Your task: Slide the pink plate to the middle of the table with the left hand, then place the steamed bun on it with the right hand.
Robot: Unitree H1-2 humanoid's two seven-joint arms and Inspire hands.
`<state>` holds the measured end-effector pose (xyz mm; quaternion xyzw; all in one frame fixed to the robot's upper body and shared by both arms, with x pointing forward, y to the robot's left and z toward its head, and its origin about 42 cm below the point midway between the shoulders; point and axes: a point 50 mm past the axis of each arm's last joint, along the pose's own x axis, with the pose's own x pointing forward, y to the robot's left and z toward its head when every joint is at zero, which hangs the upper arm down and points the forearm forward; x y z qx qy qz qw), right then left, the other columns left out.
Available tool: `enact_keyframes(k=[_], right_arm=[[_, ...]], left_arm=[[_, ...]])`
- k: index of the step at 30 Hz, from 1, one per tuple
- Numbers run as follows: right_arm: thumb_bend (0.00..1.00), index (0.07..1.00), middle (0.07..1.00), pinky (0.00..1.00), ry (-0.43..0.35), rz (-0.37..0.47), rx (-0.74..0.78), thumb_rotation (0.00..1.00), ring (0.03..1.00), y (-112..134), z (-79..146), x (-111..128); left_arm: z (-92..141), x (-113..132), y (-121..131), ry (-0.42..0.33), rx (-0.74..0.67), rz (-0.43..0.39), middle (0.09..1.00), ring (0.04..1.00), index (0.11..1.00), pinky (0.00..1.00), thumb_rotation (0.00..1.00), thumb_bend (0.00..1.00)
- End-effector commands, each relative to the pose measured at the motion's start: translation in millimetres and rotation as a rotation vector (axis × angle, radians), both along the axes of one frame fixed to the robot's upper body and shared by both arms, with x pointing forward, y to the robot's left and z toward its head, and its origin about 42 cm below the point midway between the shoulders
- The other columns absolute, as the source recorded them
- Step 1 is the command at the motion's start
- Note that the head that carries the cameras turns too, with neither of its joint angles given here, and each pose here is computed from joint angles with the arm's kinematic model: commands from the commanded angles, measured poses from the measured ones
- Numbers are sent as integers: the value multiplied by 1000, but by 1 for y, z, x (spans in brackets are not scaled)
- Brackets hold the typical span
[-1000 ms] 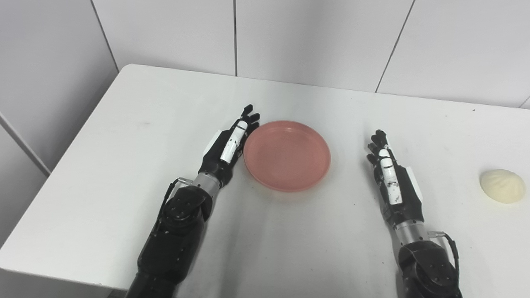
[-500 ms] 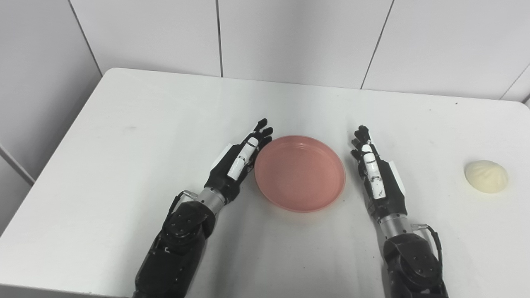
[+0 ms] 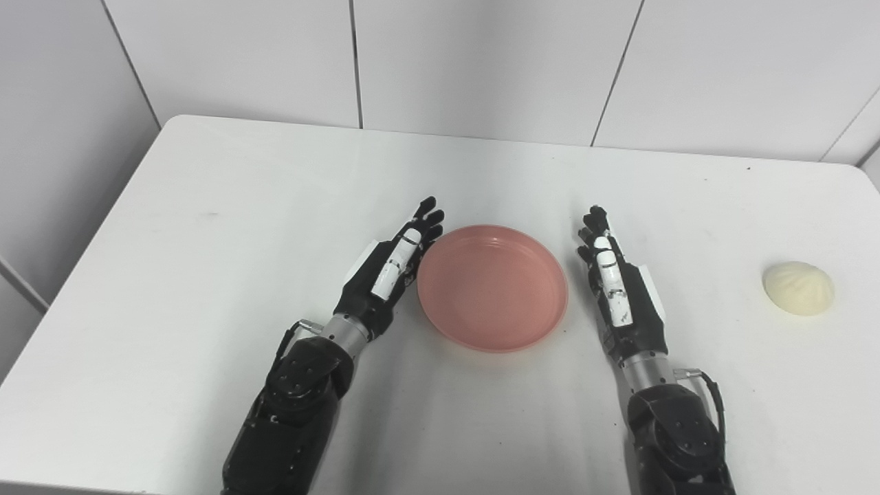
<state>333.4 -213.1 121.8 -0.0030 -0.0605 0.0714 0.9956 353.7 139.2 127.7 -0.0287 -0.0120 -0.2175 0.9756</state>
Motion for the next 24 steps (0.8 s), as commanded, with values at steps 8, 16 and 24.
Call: enact_keyframes(k=[8,16,24], right_arm=[[210,1000,987,1000,-82,-84,0,1000,990,-4,7,-2],[377,1000,984,1000,-236,-122,-67,1000,994,-25,53,18],[584,1000,944,939,-400,-197,-218,931,892,-54,114,21]], left_arm=[[-7,-3,-1,1,11,15,996,999,1000,996,1000,365],[-4,-4,4,-4,-10,42,981,986,1000,997,1000,362],[-3,-3,16,7,-18,55,981,984,998,1000,1000,349]])
